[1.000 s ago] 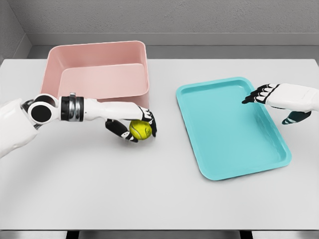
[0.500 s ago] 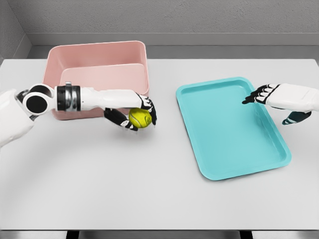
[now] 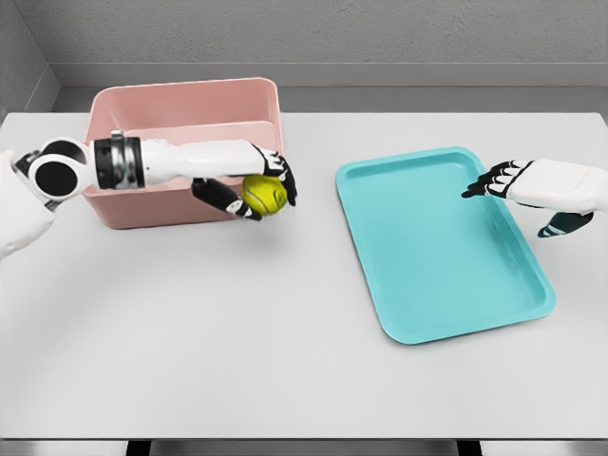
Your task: Put the tennis from the blue tray into the pink basket with both arms
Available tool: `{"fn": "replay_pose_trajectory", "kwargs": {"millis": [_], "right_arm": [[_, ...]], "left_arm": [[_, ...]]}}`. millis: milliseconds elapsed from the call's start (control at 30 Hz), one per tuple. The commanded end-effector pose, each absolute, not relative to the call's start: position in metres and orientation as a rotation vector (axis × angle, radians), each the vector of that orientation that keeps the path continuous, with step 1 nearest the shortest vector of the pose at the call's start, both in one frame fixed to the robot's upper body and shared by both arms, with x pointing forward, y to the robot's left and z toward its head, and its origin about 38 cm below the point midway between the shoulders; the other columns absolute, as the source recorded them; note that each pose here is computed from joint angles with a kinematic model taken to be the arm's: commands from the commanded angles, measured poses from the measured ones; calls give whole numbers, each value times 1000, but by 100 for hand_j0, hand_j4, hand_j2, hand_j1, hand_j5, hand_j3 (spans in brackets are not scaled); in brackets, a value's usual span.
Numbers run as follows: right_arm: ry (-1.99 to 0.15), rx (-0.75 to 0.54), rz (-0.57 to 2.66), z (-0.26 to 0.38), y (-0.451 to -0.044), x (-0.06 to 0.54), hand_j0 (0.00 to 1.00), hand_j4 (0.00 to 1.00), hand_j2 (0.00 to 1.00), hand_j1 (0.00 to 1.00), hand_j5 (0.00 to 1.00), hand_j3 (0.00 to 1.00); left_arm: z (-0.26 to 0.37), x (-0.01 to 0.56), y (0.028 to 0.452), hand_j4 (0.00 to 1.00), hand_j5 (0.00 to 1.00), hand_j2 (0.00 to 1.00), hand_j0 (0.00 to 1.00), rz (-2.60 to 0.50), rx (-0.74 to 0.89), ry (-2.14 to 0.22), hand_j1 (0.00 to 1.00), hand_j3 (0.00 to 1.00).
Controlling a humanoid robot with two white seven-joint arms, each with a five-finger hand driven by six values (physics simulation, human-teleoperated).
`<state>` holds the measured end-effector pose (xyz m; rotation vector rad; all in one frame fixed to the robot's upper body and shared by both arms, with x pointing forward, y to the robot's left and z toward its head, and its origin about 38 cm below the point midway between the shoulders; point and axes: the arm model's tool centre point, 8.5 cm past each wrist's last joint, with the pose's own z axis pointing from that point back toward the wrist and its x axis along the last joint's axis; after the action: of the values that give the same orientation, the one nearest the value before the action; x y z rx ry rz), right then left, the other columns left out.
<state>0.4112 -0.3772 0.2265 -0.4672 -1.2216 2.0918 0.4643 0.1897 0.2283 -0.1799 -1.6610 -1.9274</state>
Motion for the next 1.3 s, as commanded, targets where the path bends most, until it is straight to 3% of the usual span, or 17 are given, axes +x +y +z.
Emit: {"fn": "replay_pose_trajectory", "kwargs": {"millis": [0,1267], "right_arm": [[-1225,-466,2086,227,-377,411,100,100,100,100,100,100],[-1217,-461,2092,226,-376,412,100,100,100,100,100,100]], "left_arm": [[231,466,192,57,57,57,57,-1910,-174,-1672,57,57],[228,510,258,57,57,57,57,-1687,42,-1630,57,57]]}}
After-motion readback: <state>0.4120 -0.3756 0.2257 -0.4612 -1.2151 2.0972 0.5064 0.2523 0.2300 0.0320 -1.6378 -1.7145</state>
